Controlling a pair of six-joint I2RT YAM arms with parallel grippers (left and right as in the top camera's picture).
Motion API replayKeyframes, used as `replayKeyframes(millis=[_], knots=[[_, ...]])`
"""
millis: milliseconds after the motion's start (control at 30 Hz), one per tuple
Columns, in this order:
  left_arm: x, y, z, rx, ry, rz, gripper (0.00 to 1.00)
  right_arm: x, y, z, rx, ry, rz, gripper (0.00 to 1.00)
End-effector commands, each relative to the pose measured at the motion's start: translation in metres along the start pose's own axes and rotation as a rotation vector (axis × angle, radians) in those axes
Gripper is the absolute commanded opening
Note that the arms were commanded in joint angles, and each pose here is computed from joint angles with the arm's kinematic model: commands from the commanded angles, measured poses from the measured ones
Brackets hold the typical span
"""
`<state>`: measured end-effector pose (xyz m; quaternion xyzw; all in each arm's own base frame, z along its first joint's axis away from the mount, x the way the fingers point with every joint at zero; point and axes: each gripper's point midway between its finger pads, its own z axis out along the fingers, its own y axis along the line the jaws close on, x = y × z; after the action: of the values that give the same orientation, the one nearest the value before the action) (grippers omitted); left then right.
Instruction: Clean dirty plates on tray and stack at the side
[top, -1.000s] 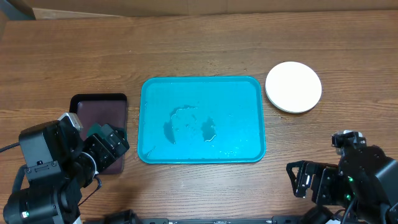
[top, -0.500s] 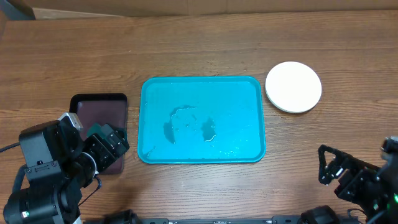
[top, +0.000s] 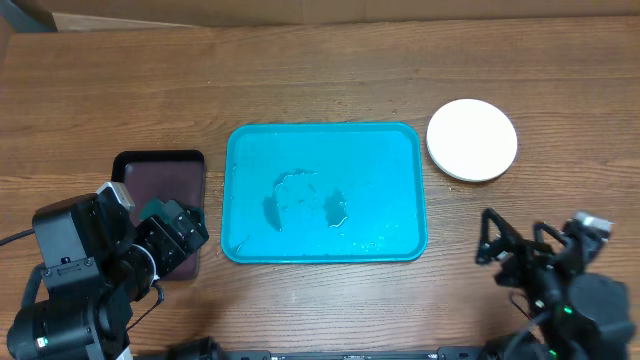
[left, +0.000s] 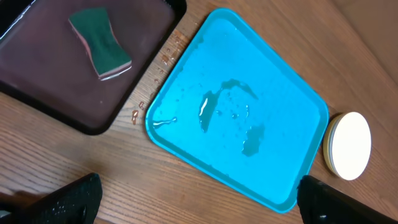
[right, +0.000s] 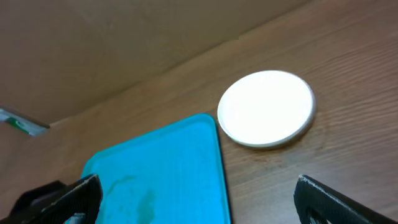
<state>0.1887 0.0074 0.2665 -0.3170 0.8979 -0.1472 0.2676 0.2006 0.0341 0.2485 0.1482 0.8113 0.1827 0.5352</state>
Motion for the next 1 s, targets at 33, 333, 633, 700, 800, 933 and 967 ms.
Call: replayKeyframes(millis=[33,333,633,700,800,933,967], knots=[[-0.001,0.000,0.000,-0.001,-0.005,0.020,1.00,0.023,0.008,0.023,-0.123,-0.014,-0.053,1.00],[-0.001,0.000,0.000,-0.001,-0.004,0.019,1.00,0.035,0.014,0.040,-0.277,-0.148,-0.066,1.00],[-0.001,0.000,0.000,-0.001,-0.005,0.020,1.00,0.032,0.013,0.043,-0.314,-0.258,-0.127,1.00],[-0.001,0.000,0.000,-0.001,-0.005,0.020,1.00,0.031,0.013,0.044,-0.328,-0.278,-0.129,1.00],[-0.001,0.000,0.000,-0.001,-0.005,0.020,1.00,0.031,0.011,0.046,-0.338,-0.303,-0.131,1.00],[-0.001,0.000,0.000,-0.001,-0.005,0.020,1.00,0.031,0.008,0.048,-0.341,-0.336,-0.133,1.00],[-0.001,0.000,0.000,-0.001,-0.004,0.019,1.00,0.032,0.007,0.049,-0.341,-0.341,-0.132,1.00]])
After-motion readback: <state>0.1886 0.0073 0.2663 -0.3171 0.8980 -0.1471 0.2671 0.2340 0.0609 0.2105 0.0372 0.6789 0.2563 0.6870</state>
